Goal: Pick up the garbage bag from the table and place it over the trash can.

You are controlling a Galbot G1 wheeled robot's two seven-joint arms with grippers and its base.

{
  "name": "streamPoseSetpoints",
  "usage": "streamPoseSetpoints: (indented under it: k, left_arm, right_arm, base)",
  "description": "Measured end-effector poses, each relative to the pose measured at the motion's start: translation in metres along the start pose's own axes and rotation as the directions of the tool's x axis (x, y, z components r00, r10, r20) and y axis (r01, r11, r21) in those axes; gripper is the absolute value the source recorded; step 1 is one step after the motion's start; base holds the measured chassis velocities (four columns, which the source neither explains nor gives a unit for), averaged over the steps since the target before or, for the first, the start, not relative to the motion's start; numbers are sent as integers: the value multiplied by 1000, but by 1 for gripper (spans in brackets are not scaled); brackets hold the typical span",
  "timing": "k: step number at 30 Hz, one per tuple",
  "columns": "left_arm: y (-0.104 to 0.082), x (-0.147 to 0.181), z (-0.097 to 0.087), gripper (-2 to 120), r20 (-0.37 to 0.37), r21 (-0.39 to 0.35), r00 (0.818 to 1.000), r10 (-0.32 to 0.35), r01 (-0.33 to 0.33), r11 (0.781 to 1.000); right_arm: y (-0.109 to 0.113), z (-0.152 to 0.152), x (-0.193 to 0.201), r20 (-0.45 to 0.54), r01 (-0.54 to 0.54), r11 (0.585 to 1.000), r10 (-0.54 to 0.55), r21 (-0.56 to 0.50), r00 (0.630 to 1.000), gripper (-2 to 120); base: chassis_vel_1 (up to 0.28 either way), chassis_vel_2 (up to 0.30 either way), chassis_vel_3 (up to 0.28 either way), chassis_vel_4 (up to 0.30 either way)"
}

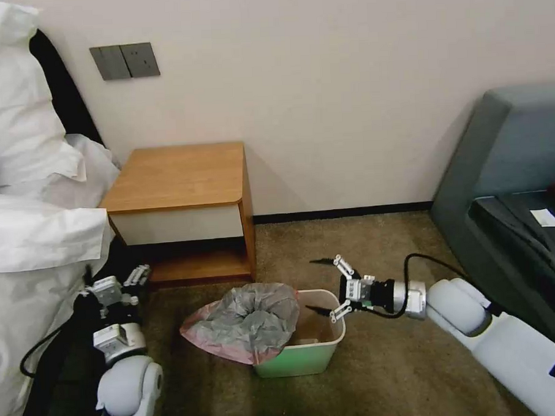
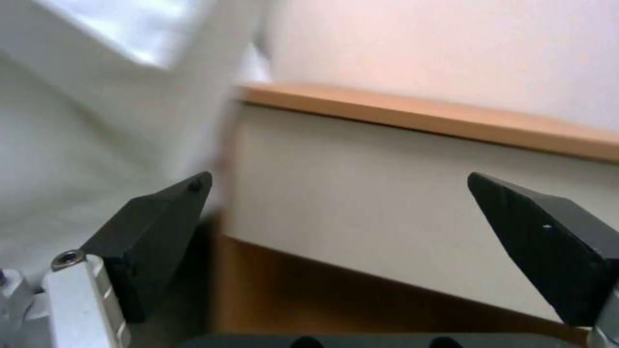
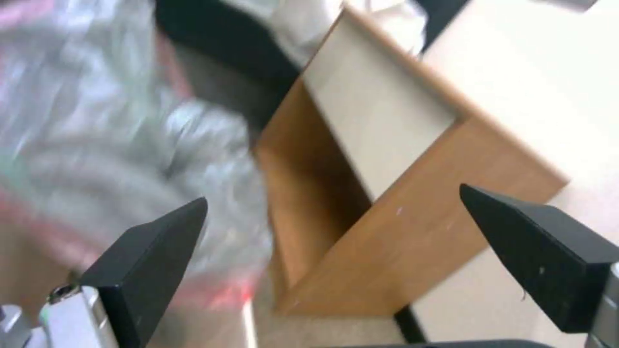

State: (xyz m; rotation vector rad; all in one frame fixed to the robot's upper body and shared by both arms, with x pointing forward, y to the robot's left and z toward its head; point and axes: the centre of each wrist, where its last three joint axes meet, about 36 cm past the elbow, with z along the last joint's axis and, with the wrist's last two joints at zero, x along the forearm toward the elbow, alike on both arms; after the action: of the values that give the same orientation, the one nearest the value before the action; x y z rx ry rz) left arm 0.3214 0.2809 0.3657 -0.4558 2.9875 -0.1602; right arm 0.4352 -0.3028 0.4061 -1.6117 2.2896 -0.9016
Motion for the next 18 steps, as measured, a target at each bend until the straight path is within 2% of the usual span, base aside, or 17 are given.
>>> streamPoseSetpoints:
  k: [2,4,5,6,7,8,9,10,11,13,14,15,18]
  left_arm:
    - [-7,13,-11,99,-34,54,998,56,-54,997]
    - [-10,18,-16,99,-47,72,996,79,-76,994]
    - [-15,32,-29,99,-72,117,987,141,-132,984]
    - [-15,32,-29,99,-72,117,987,141,-132,984]
    - [-19,42,-43,99,-89,155,977,192,-177,972]
    - [-25,56,-64,99,-117,206,960,256,-229,951]
    - [-30,72,-96,99,-167,265,926,337,-288,920]
    - [-30,72,-96,99,-167,265,926,337,-288,920]
    - [-33,79,-112,98,-204,291,903,379,-313,904]
    - [-33,79,-119,98,-215,274,889,404,-342,899]
    - [-35,77,-117,98,-204,240,888,412,-363,900]
    - [-35,77,-117,98,-204,240,888,412,-363,900]
    - [-41,76,-107,99,-168,172,904,394,-367,914]
  right_arm:
    - [2,-5,-1,28,-38,999,38,-3,999,100]
    - [3,-7,-2,44,-62,998,62,-6,997,100]
    - [6,-11,-4,74,-124,992,124,-15,989,100]
    - [6,-11,-4,74,-124,992,124,-15,989,100]
    - [11,-13,-6,98,-187,982,189,-33,977,100]
    - [19,-14,-9,120,-248,967,253,-58,960,100]
    - [32,-13,-12,139,-317,944,327,-94,935,100]
    - [32,-13,-12,139,-317,944,327,-94,935,100]
    - [42,-9,-13,145,-353,928,369,-121,918,100]
    - [55,-3,-13,144,-402,903,422,-152,895,100]
    - [62,-2,-13,144,-421,891,445,-170,884,100]
    - [62,-2,-13,144,-421,891,445,-170,884,100]
    - [71,-1,-12,144,-442,877,470,-189,871,100]
  base:
    - [0,0,0,0]
    - [0,0,0,0]
    - [0,0,0,0]
    - [0,0,0,0]
    - [0,0,0,0]
    - [0,0,0,0]
    - [0,0,0,0]
    - [0,0,0,0]
    - [0,0,0,0]
    - [0,0,0,0]
    - [0,0,0,0]
    - [0,0,0,0]
    - [0,0,0,0]
